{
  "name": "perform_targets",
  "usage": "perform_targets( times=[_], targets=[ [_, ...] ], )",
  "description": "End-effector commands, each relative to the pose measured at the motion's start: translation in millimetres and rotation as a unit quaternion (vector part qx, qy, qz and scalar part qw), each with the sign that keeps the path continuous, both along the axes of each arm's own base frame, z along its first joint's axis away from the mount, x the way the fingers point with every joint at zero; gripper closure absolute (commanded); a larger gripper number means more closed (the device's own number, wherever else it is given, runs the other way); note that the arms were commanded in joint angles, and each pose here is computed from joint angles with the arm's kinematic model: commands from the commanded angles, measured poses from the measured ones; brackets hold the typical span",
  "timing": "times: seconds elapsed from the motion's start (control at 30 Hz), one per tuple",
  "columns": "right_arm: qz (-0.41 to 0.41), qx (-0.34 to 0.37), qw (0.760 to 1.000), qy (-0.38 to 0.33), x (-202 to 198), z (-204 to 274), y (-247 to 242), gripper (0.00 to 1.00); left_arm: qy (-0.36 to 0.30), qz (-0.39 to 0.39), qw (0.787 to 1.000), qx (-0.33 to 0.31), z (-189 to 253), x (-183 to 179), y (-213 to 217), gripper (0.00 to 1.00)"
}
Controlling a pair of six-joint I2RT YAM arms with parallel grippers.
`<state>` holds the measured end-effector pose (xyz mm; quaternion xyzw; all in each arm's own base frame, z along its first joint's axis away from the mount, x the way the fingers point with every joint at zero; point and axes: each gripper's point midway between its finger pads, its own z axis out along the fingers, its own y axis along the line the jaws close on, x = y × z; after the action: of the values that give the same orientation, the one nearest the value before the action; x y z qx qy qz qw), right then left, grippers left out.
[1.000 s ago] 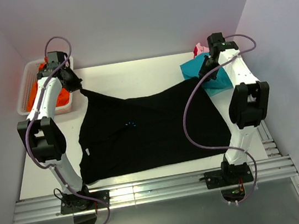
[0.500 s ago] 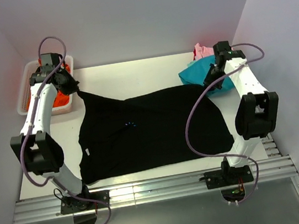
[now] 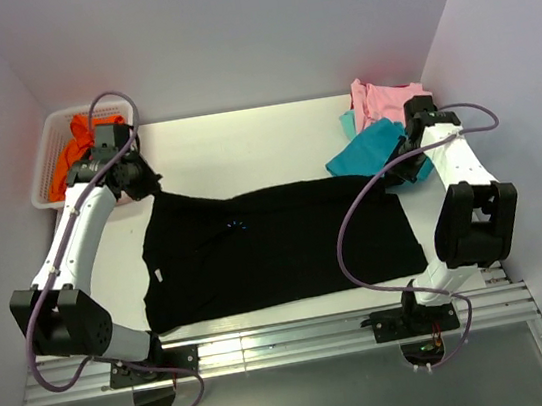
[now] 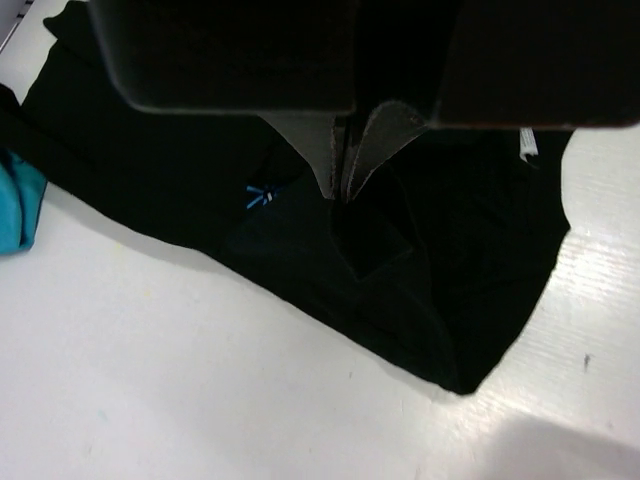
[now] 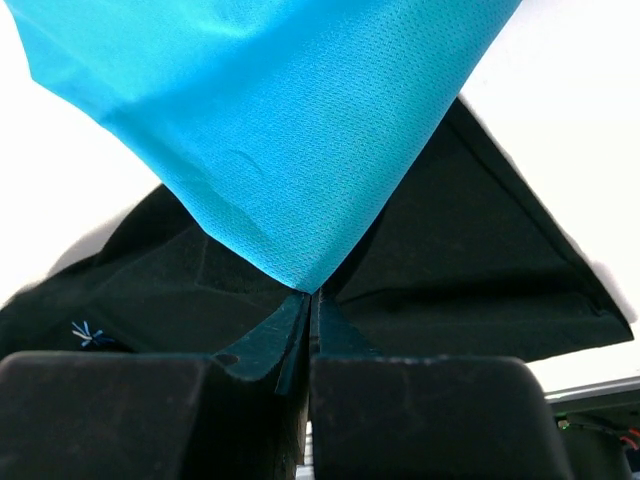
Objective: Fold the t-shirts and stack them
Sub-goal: Put the neatly folded tshirt into the corner of the board with the right arm
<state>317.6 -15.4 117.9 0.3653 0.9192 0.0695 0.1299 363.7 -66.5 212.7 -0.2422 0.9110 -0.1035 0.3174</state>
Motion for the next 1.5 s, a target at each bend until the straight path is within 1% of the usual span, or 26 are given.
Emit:
perform_targets(
  times=[0.0,0.13,0.17,0.2,0.23,0.3,0.33,0.37,0.5,0.6,0.63,0.7,0.73,0.8,0.97,1.1,1.2,1.3,1.33,1.4,1.47],
  targets=[
    [-0.006,0.007,0.999,-0.038,5.0,11.6,1.1,1.00,-0.016,0.009,1.000,-0.001,7.8,-9.6,-7.5,1.00],
    [-0.003,0.014,1.000,-0.016,11.2,-3.7,0.9,1.00,-0.008,0.006,1.000,-0.003,3.6,-15.4,-15.9,1.00],
    [-0.003,0.010,1.000,-0.013,14.2,-5.7,-1.3,0.96,-0.008,0.006,1.000,-0.002,3.7,-16.1,-15.8,1.00],
    [-0.002,0.009,1.000,-0.015,20.2,-2.9,-2.5,0.81,-0.011,0.006,1.000,-0.002,5.4,-16.8,-16.3,1.00],
    [-0.002,0.011,1.000,-0.001,23.2,-9.5,-3.0,0.66,-0.010,0.006,1.000,0.000,4.4,-18.3,-16.8,1.00],
    [-0.006,0.000,1.000,-0.005,32.3,-2.0,-8.5,0.28,-0.007,0.007,1.000,0.002,3.7,-21.1,-15.9,1.00],
    [-0.008,-0.005,1.000,-0.003,35.3,-2.3,-11.2,0.13,-0.003,0.008,1.000,0.005,1.7,-23.9,-14.5,1.00],
    [-0.010,-0.014,1.000,-0.001,37.0,-0.5,-14.5,0.11,-0.002,0.009,1.000,0.008,1.2,-25.2,-13.6,1.00],
    [-0.021,-0.041,0.999,-0.006,49.4,8.3,-27.3,0.10,0.002,0.010,1.000,0.012,-6.0,-34.1,-10.4,1.00],
    [-0.029,-0.050,0.998,0.003,58.5,3.4,-37.2,0.10,0.007,0.007,1.000,0.010,-10.9,-34.2,-12.0,1.00],
    [-0.035,-0.068,0.997,0.016,59.7,-4.8,-46.7,0.10,0.010,0.005,1.000,0.011,-11.8,-34.0,-12.3,1.00],
    [-0.047,-0.072,0.996,0.022,63.7,-8.5,-59.0,0.10,0.010,0.002,1.000,0.011,-10.7,-30.5,-13.7,1.00],
    [-0.053,-0.076,0.995,0.036,63.8,-18.3,-66.5,0.10,0.009,0.001,1.000,0.013,-9.5,-29.0,-13.4,1.00],
    [-0.072,-0.081,0.993,0.043,64.8,-21.2,-84.6,0.10,0.010,-0.001,1.000,0.015,-7.9,-25.4,-13.7,1.00],
    [-0.109,-0.098,0.986,0.082,52.1,-41.1,-123.0,0.10,0.015,-0.005,1.000,0.014,-10.7,-21.4,-16.1,1.00],
    [-0.123,-0.097,0.982,0.108,49.3,-61.4,-137.6,0.10,0.023,-0.009,1.000,0.011,-18.6,-23.0,-18.0,1.00],
    [-0.123,-0.098,0.981,0.115,49.0,-73.4,-138.6,0.10,0.029,-0.010,0.999,0.018,-22.5,-23.1,-16.3,1.00],
    [-0.120,-0.087,0.981,0.123,43.5,-90.6,-133.3,0.13,0.033,-0.012,0.999,0.026,-24.6,-21.9,-14.5,1.00],
    [-0.119,-0.083,0.982,0.124,42.6,-95.0,-131.5,0.17,0.035,-0.012,0.999,0.028,-25.4,-22.1,-14.1,1.00],
    [-0.117,-0.077,0.982,0.126,40.1,-106.9,-127.8,0.21,0.037,-0.012,0.999,0.029,-25.5,-20.4,-14.2,1.00],
    [-0.120,-0.083,0.981,0.126,40.8,-112.1,-129.5,0.35,0.040,-0.014,0.999,0.031,-27.3,-20.0,-14.2,1.00]
  ],
)
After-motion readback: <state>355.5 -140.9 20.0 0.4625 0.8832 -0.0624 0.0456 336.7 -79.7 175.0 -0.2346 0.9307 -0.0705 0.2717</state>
